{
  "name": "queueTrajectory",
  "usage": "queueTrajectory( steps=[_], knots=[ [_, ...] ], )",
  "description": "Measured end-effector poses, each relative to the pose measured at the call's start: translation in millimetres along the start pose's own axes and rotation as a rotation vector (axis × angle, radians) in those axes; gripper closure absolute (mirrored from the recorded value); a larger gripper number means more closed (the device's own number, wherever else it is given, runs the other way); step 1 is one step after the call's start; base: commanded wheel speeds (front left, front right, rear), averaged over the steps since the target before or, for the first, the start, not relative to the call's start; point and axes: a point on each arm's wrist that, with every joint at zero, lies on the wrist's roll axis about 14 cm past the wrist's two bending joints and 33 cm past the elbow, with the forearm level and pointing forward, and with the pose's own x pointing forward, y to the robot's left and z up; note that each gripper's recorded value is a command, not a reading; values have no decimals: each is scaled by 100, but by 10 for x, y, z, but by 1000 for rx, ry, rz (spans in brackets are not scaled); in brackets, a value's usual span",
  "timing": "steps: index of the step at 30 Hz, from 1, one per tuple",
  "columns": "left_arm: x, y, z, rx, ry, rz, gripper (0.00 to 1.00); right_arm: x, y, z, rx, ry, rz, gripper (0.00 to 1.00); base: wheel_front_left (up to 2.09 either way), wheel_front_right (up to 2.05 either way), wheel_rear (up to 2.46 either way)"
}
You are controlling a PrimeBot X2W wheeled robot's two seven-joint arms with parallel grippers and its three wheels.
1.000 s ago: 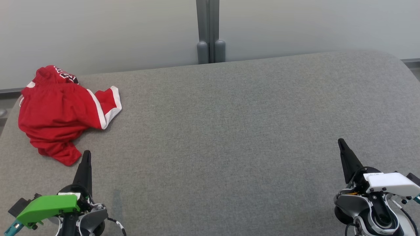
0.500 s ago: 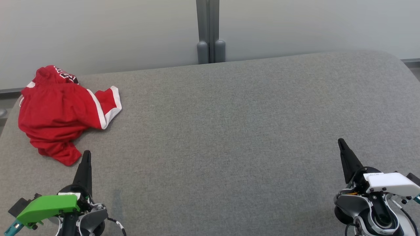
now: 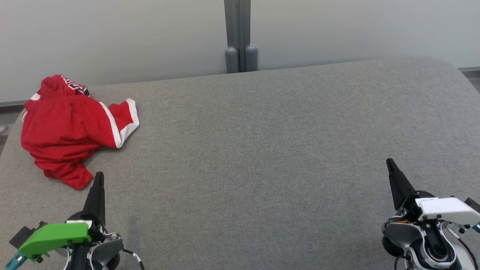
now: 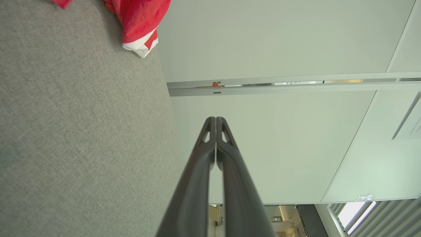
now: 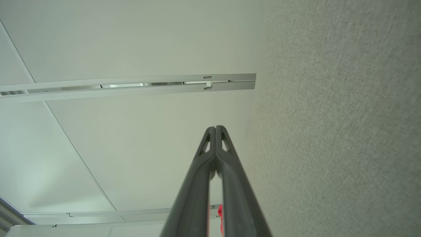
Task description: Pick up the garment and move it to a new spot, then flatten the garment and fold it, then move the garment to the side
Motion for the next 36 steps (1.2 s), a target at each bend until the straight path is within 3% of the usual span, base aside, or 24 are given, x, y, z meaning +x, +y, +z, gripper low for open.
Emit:
queueTrajectory(
  steps=[36],
  knots=[
    [0,0,0,0,0,0,100,0,0,0,0,0,0,100,0,0,0]
  ],
)
